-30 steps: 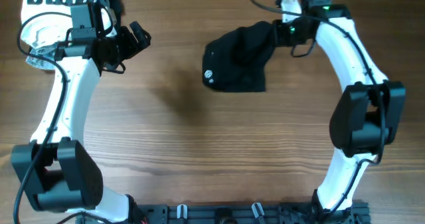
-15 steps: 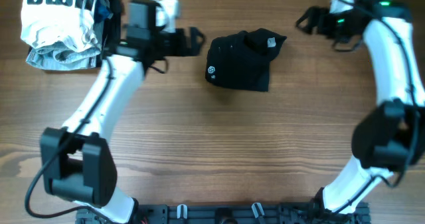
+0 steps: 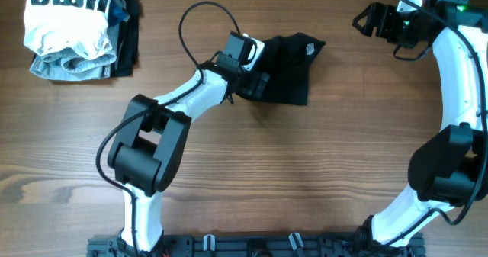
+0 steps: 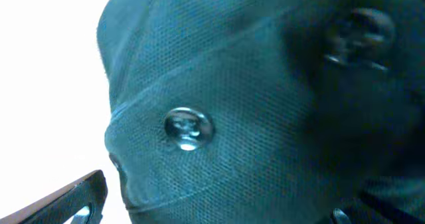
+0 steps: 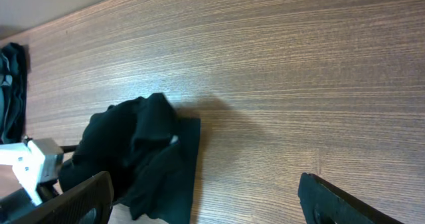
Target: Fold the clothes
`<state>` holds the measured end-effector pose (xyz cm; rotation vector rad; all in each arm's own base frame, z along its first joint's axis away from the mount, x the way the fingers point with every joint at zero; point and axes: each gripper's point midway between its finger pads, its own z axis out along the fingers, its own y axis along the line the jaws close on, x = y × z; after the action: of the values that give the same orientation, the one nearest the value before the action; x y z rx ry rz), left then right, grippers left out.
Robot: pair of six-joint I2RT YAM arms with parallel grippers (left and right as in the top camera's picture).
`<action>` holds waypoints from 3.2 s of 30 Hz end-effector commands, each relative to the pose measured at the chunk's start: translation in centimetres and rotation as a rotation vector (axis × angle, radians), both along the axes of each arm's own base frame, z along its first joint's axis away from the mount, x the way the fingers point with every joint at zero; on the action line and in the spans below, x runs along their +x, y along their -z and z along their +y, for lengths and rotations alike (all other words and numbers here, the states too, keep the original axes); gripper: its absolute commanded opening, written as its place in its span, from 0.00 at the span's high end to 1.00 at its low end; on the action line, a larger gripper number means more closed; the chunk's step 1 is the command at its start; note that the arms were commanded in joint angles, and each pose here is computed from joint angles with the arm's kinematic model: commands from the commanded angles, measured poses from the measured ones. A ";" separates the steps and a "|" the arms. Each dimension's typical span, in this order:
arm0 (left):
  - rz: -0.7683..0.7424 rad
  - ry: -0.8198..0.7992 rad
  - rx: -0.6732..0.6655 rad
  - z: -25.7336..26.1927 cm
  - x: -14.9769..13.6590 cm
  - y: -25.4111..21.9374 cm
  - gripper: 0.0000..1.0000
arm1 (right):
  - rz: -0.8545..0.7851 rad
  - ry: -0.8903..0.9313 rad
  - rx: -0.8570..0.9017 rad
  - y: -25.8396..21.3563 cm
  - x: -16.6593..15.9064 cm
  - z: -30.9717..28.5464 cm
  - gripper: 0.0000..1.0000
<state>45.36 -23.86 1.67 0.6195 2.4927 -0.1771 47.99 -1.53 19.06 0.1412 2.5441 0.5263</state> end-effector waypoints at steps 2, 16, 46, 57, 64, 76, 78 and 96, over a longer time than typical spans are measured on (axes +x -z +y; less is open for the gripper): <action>-0.087 -0.176 0.311 6.4 1.5 1.0 0.00 | 0.018 -0.004 0.022 0.7 0.0 0.4 0.10; -0.140 0.168 0.015 -1.9 -5.1 -16.1 0.00 | 0.038 0.003 0.029 0.9 -0.3 0.5 0.09; -0.090 -0.130 0.290 4.6 2.3 -6.5 0.96 | 0.044 0.033 0.007 1.1 -0.2 -0.1 0.06; -0.485 -0.437 0.318 20.9 7.2 -26.0 0.96 | 0.046 0.034 0.008 1.1 -0.2 -0.1 0.06; -0.713 -0.554 0.610 40.3 8.5 -32.9 0.96 | 0.033 0.055 0.018 0.9 0.2 -0.1 0.07; -0.521 -0.461 0.523 46.5 12.4 -18.0 0.96 | 0.024 0.109 0.050 0.5 0.8 -0.2 0.08; -0.528 -0.429 0.513 44.5 13.1 -18.0 0.96 | 0.020 0.115 0.054 0.4 1.0 -0.3 0.08; -0.672 -0.664 0.052 31.2 12.6 -27.5 0.00 | 0.002 0.133 0.064 0.1 1.5 -0.4 0.08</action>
<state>59.47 5.41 22.37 0.1664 2.0472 0.4155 49.49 -1.96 19.96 0.3170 2.4769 0.5592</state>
